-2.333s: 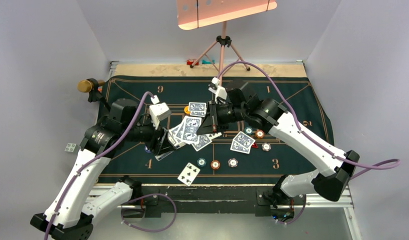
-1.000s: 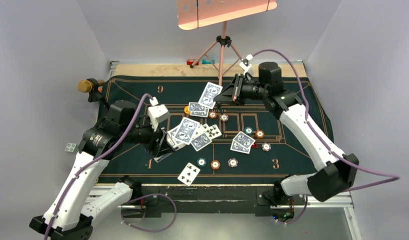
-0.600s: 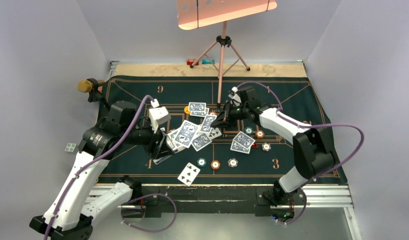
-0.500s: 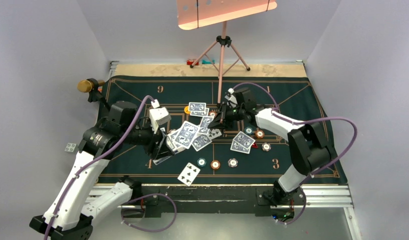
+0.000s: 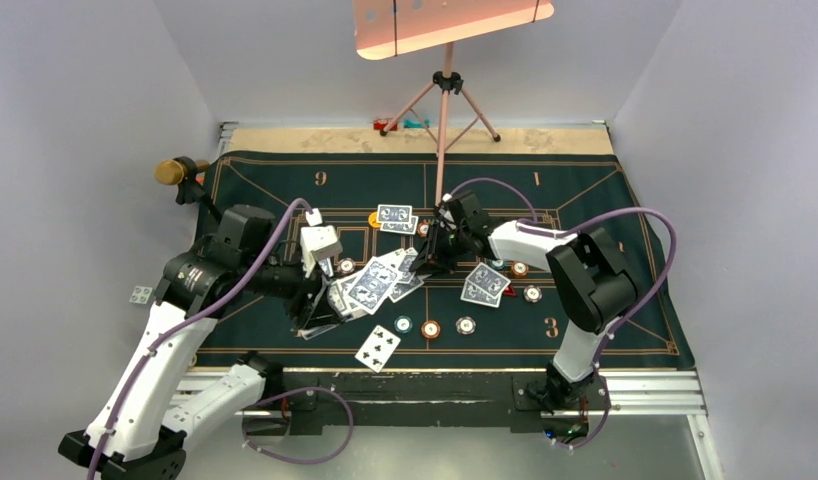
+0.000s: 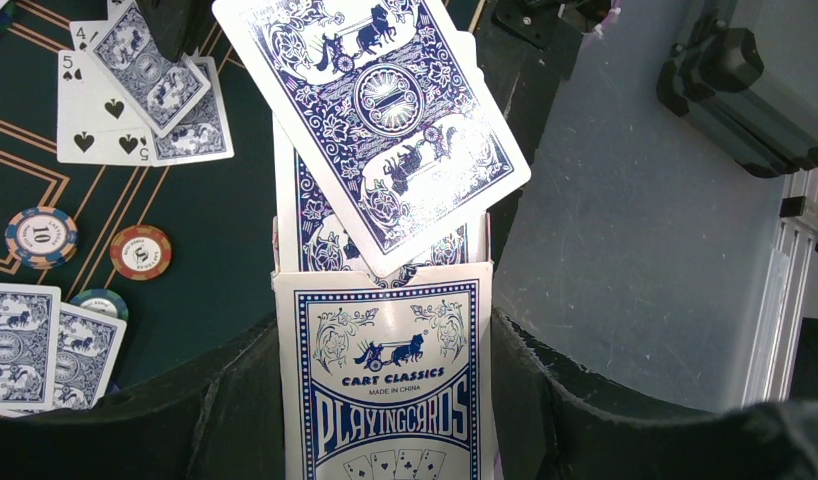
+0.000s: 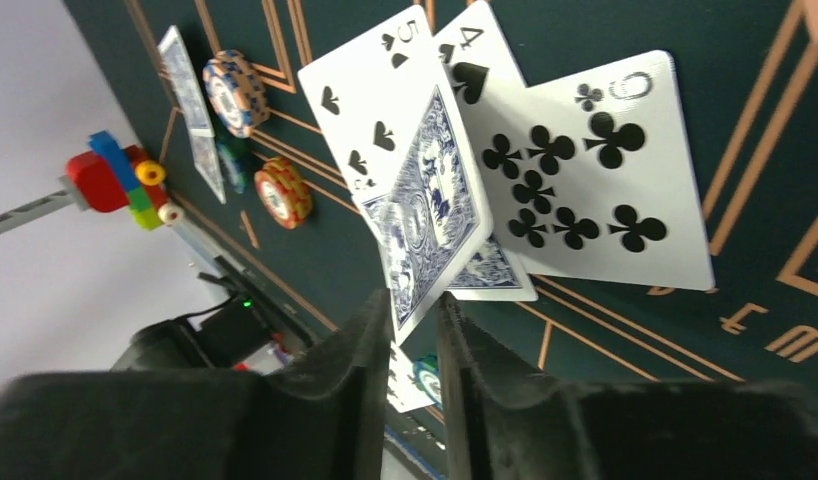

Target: Distribute texas hold em gaming equipment

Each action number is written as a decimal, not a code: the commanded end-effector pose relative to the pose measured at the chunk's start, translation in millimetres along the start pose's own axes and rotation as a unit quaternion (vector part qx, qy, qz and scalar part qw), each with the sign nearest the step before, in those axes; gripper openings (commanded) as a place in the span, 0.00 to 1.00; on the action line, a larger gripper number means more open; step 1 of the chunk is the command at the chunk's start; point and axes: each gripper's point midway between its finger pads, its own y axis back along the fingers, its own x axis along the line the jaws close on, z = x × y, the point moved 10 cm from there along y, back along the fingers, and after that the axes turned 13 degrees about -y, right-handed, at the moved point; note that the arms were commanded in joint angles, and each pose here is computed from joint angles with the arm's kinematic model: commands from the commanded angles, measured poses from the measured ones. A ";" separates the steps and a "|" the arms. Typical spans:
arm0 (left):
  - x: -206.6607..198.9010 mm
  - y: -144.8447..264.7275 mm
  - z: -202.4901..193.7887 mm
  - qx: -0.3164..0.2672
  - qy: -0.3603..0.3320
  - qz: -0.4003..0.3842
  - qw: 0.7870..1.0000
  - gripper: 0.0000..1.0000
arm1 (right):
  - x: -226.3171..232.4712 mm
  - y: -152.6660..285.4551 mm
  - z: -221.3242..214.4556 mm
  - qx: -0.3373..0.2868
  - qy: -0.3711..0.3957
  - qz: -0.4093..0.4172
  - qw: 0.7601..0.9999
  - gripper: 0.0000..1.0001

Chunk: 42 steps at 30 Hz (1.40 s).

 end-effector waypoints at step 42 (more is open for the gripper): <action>14.7 -3.0 6.9 -0.003 -0.025 0.032 0.999 0.00 | 127.2 131.9 -175.1 -0.050 0.335 0.091 0.936 0.16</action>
